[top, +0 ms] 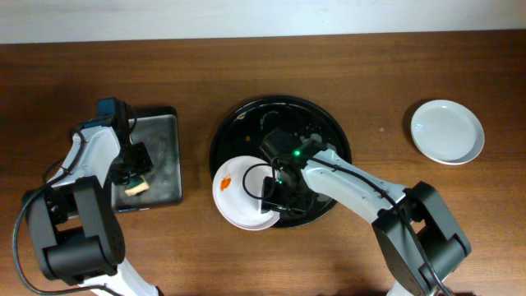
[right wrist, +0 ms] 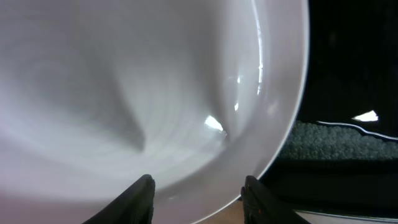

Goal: Clean dirty plates on tray and stack at the side
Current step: 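Grasp the last sauced plate with the right gripper and pull it to center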

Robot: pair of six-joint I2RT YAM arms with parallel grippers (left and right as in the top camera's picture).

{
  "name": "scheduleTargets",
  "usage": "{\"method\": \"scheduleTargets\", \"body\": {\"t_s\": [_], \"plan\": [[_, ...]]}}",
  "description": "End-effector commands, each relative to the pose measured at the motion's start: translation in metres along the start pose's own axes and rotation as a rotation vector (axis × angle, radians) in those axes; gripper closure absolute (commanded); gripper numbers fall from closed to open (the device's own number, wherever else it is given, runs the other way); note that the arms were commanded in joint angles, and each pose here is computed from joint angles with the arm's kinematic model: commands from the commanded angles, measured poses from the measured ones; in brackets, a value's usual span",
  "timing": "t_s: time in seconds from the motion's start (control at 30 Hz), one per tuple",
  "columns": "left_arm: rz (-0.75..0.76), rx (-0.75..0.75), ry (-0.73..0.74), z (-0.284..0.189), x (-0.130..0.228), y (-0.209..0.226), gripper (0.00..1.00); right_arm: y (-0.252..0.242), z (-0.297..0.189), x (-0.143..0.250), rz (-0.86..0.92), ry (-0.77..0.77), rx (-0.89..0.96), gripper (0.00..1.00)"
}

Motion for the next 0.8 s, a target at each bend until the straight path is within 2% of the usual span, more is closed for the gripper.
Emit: {"method": "scheduleTargets", "body": {"t_s": [0.0, 0.07, 0.13, 0.2, 0.27, 0.33, 0.4, 0.53, 0.6, 0.73, 0.77], "plan": [[-0.009, 0.029, -0.004, -0.003, 0.001, 0.0, 0.59, -0.014, 0.016, 0.004, 0.122, 0.002, 0.069, 0.55], [-0.009, 0.029, -0.003, -0.003, 0.001, 0.0, 0.6, -0.012, 0.009, 0.004, 0.059, -0.009, 0.055, 0.61], [-0.009, 0.03, -0.003, -0.003, 0.001, 0.0, 0.59, -0.011, -0.012, 0.002, 0.025, -0.058, 0.068, 0.61], [-0.009, 0.03, -0.003, -0.003, 0.001, 0.0, 0.59, -0.01, -0.013, 0.005, 0.038, -0.057, 0.06, 0.61], [-0.009, 0.03, -0.003, -0.003, 0.001, 0.0, 0.59, -0.009, 0.004, 0.005, 0.077, -0.043, 0.078, 0.7], [-0.009, 0.03, -0.003, -0.003, 0.001, 0.0, 0.59, -0.013, 0.01, -0.001, 0.099, -0.046, 0.092, 0.95], [-0.009, 0.03, -0.003, -0.003, 0.001, 0.0, 0.59, -0.023, -0.01, -0.015, 0.098, -0.144, 0.137, 0.96], [-0.009, 0.031, -0.003, -0.003, 0.001, 0.0, 0.6, -0.032, -0.062, -0.058, -0.046, -0.343, 0.169, 0.96], [-0.009, 0.031, -0.003, -0.003, 0.001, 0.0, 0.59, -0.032, -0.09, -0.083, -0.206, -0.474, 0.21, 0.96], [-0.009, 0.052, -0.002, -0.003, 0.001, -0.002, 0.59, -0.038, -0.086, -0.094, -0.22, -0.515, 0.291, 0.96], [-0.009, 0.066, -0.001, -0.003, 0.001, -0.003, 0.59, -0.037, -0.085, -0.097, -0.274, -0.524, 0.31, 0.96]]}}
Point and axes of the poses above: each gripper's point midway between its finger pads, its own z axis out along the fingers, its own y axis along the line the jaws close on, x = y × z, the point moved 9 cm from there along -z, back along the fingers, and after that the axes turned 2 degrees about z, right-handed, at the moved point
